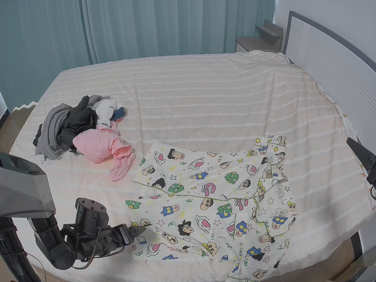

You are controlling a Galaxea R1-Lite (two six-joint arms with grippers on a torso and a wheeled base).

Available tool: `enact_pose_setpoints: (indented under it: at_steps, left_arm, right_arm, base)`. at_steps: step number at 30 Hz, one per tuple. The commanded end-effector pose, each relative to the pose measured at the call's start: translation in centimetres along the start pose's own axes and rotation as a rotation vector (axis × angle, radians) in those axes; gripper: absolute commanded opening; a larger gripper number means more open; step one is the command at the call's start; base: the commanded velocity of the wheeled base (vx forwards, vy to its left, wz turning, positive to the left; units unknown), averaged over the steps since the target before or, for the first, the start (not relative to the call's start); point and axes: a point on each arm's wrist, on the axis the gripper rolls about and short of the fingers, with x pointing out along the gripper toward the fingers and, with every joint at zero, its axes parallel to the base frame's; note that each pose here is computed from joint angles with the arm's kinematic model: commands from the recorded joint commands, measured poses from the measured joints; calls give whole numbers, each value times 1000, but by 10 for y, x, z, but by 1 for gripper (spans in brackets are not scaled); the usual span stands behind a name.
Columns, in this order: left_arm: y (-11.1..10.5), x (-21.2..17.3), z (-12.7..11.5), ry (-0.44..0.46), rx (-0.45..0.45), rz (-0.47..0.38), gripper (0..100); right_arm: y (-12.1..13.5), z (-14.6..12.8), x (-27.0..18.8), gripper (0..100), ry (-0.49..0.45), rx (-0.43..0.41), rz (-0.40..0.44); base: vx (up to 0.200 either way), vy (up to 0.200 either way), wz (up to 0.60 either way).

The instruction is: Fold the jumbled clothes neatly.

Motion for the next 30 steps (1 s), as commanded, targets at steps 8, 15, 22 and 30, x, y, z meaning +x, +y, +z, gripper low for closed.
enact_pose_setpoints:
  at_steps: [8, 15, 22, 30]
  left_arm:
    - [15, 19, -33, 92, 134, 35, 100]
    - [23, 39, -43, 58, 193, 21, 100]
    - [27, 38, -49, 68, 232, 20, 100]
    - [25, 41, -48, 65, 231, 2, 100]
  right_arm:
    - [1, 0, -2, 100, -3, -1, 6]
    - [1, 0, -2, 100, -3, -1, 7]
    - [1, 0, -2, 100, -3, -1, 7]
    - [1, 0, -2, 100, -6, -1, 9]
  base:
    - [0, 0, 0]
    - [0, 0, 0]
    - [0, 0, 0]
    - [0, 0, 0]
